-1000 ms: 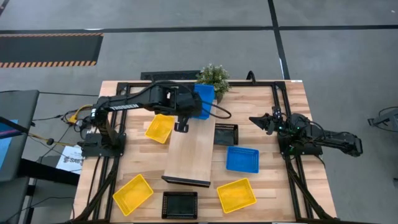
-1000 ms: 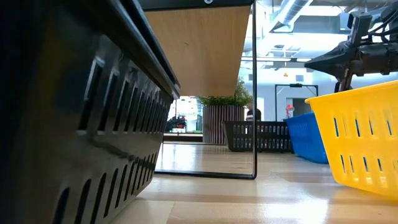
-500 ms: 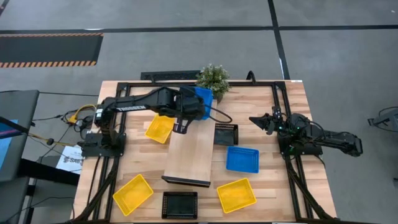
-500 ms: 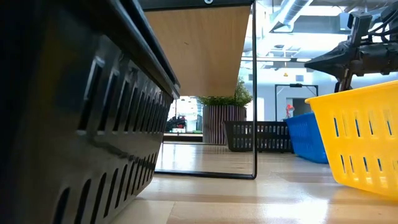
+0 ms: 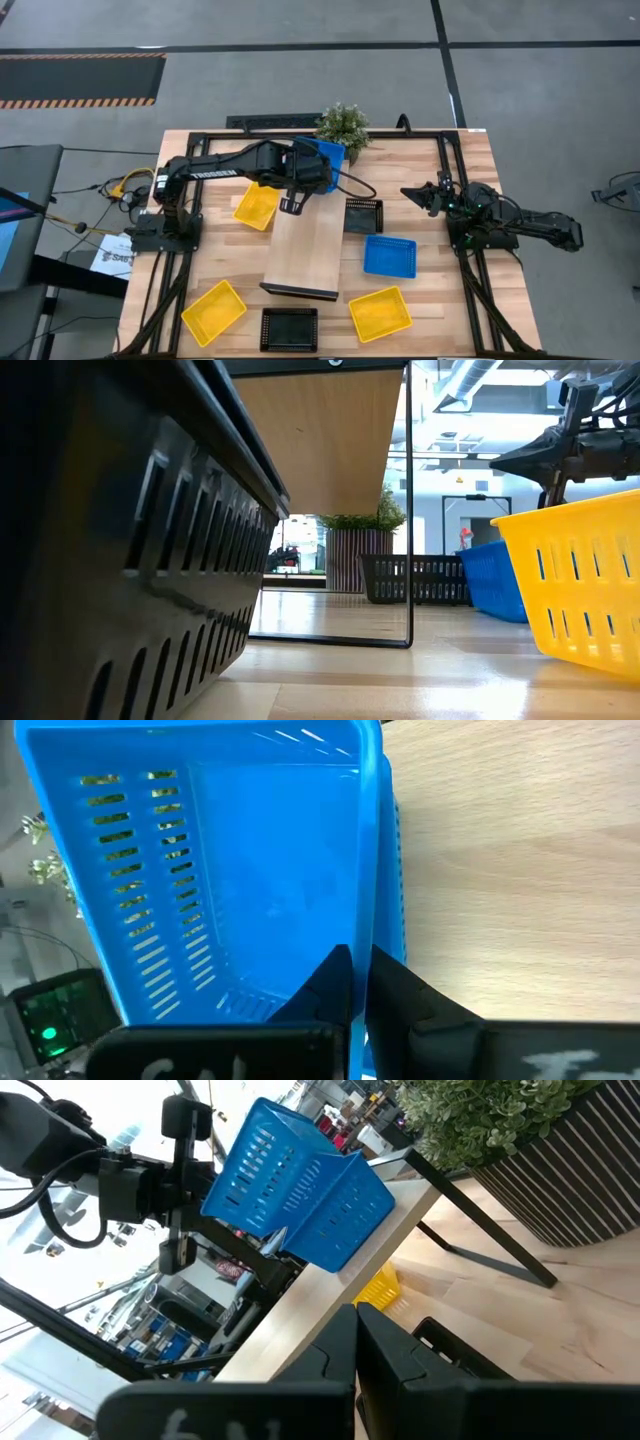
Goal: Stack baskets on shelf by color
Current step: Stack the left blue basket on top of the blue basket on the shelf, then put the top left yellow basket on the shelf
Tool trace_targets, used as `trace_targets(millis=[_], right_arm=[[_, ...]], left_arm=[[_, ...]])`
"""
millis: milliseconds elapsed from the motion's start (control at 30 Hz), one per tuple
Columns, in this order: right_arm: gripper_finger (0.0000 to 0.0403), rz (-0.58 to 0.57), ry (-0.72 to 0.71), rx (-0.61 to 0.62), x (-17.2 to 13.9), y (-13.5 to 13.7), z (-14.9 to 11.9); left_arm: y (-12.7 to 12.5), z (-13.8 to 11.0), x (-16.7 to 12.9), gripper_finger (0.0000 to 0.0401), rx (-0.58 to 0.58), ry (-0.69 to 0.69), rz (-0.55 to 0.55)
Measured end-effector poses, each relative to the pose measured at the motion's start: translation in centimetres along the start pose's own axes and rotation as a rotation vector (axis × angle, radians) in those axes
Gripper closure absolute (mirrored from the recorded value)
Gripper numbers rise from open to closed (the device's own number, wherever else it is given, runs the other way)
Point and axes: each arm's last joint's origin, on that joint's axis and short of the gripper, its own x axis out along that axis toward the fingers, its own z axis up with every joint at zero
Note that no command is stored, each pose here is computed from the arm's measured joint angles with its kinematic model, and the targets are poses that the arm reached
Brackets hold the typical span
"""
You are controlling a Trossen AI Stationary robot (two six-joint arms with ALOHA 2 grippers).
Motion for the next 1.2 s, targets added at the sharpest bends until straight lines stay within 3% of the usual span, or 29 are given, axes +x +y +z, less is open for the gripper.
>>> trace_targets(millis=[767,933,1033,1200], right_arm=[[0.0377,0.000,0.000,0.000,0.0,0.0,0.0],[0.0377,0.000,0.000,0.000,0.0,0.0,0.0],[0.0377,0.000,0.000,0.000,0.0,0.0,0.0],[0.0377,0.000,-0.001,0.001,0.0,0.0,0.0]], left_arm=[[0.6,-0.2,0.2,0.0329,-0.034,0.008,0.012],[0.9,-0.2,0.1,0.0326,-0.054,0.045,0.140],[1.3,-0.2,-1.1,0.0325,-0.126,0.013,0.183],[2.0,-1.7,-5.6,0.0331,-0.312,-0.147,0.003]])
